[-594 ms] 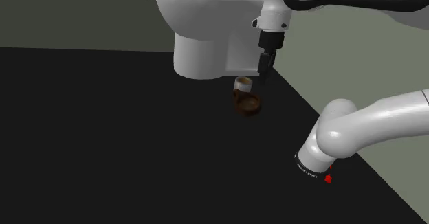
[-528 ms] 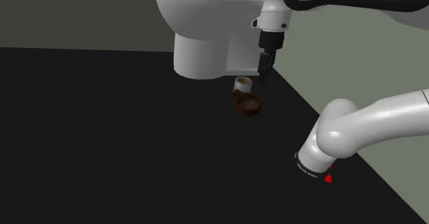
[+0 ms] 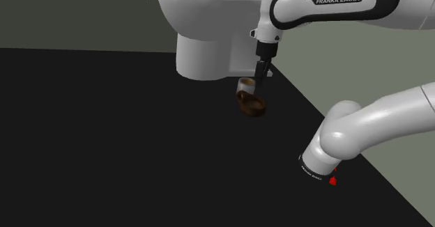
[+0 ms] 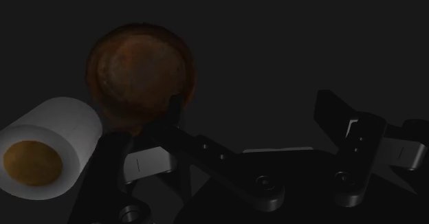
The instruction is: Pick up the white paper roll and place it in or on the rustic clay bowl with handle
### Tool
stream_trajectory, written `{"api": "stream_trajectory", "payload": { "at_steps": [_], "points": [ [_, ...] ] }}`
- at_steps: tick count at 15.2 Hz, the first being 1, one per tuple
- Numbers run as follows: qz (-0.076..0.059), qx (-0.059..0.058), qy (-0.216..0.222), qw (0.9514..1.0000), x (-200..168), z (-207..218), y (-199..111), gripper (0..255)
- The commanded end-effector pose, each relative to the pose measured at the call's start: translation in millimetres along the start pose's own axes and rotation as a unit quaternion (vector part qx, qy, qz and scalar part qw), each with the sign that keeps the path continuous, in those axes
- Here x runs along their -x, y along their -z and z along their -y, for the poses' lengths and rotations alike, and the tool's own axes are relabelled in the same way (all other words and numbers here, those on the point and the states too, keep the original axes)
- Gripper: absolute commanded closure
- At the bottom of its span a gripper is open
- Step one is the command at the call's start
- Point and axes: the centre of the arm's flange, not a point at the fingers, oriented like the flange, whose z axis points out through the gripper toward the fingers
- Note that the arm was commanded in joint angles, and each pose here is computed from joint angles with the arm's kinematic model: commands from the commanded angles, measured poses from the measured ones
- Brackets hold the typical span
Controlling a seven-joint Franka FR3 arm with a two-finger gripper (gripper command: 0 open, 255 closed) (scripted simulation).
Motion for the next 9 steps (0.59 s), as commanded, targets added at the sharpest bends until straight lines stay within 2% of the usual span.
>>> {"api": "stream_trajectory", "payload": {
  "at_steps": [1, 9],
  "points": [
    [-0.005, 0.006, 0.002, 1.0, -11.2, -17.1, -12.8, 0],
    [-0.021, 0.027, 0.01, 0.9994, -53.2, -94.4, -56.9, 0]
  ]
}}
